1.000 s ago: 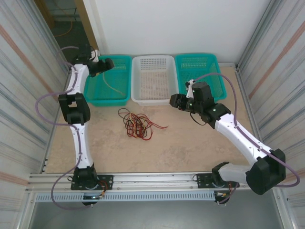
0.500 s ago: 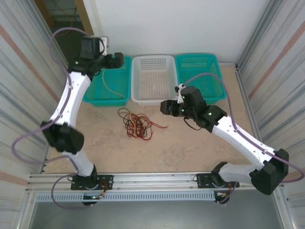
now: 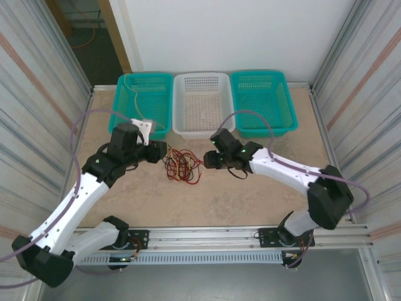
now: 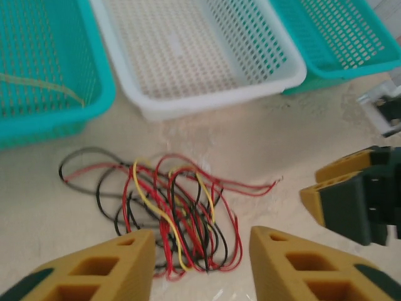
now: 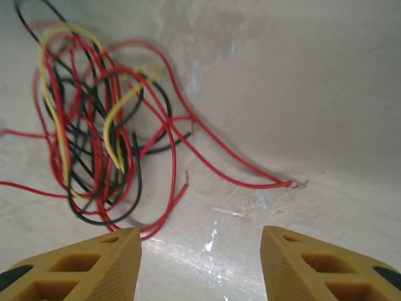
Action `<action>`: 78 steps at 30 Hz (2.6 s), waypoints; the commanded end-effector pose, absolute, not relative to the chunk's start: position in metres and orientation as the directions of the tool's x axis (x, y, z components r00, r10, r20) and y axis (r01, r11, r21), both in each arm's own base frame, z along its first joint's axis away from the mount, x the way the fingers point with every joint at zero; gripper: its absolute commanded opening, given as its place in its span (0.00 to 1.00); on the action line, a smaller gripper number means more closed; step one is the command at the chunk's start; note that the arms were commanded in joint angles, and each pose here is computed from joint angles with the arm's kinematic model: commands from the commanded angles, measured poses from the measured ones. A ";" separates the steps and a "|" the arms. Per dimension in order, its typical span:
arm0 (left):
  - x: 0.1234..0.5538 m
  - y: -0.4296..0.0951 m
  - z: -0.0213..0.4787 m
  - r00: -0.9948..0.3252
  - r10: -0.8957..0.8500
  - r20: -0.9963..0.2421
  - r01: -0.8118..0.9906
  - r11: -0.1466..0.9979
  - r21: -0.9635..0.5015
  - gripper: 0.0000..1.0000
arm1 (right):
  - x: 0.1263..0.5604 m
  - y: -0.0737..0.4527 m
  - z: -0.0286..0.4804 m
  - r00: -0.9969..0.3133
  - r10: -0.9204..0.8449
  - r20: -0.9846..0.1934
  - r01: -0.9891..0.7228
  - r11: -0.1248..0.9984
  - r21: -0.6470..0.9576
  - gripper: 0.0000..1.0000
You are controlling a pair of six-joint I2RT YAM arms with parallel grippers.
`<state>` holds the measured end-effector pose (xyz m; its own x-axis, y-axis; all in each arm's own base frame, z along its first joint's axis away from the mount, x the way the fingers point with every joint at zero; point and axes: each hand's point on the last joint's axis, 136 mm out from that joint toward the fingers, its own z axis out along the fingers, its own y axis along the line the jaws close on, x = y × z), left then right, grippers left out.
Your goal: Untangle the cables
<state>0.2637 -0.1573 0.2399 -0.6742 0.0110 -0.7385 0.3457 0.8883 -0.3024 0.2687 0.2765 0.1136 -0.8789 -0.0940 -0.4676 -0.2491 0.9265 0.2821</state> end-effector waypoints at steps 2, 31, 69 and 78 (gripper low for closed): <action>0.252 -0.150 0.215 -0.731 -0.051 -0.681 0.269 0.895 -0.356 0.40 | 0.273 0.324 0.112 -0.851 -0.183 -0.493 -0.336 0.910 0.242 0.51; 0.267 -0.183 0.093 -0.909 -0.095 -0.405 0.118 0.874 -0.472 0.52 | 0.290 0.360 0.115 -0.841 -0.152 -0.520 -0.288 0.938 0.192 0.42; 0.258 -0.284 0.363 -0.663 -0.009 -0.749 0.596 0.600 -0.534 0.00 | 0.242 0.252 0.247 -0.696 0.055 -0.716 -0.376 0.822 0.428 0.73; 0.240 -0.283 0.420 -0.592 0.029 -0.805 0.697 0.520 -0.494 0.00 | 0.276 0.279 0.187 -0.790 0.100 -0.605 -0.267 0.832 0.486 0.73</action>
